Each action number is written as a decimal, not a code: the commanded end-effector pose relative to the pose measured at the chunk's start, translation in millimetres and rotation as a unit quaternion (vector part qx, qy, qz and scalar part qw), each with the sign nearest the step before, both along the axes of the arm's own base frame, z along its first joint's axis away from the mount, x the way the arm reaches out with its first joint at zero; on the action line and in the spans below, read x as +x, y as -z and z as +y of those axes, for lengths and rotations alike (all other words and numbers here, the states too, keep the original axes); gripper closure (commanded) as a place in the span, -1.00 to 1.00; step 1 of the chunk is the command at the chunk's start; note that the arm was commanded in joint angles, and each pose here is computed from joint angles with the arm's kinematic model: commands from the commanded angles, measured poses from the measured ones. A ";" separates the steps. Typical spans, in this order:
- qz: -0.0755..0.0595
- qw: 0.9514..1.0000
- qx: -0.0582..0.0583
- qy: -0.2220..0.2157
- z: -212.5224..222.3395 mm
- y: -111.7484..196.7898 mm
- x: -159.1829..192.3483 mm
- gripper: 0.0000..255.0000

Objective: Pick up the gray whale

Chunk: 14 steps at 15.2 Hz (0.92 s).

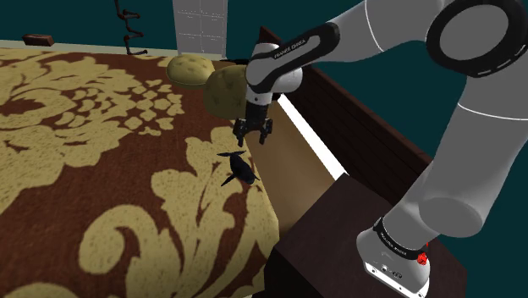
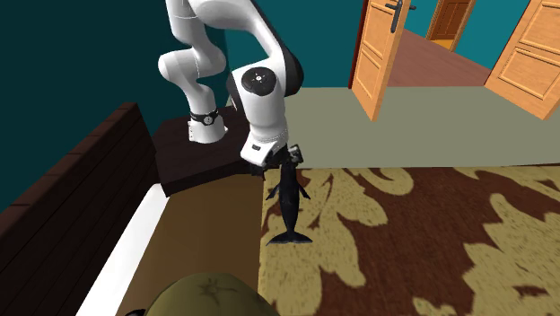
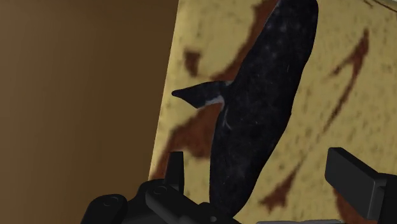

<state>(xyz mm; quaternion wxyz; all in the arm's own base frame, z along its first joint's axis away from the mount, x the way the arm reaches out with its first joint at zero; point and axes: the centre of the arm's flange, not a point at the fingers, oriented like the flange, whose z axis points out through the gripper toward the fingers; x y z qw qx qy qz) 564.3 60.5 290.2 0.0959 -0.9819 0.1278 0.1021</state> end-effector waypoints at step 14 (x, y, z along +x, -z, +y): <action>0.033 0.998 0.016 0.041 12.0 119.8 47.6 -1.00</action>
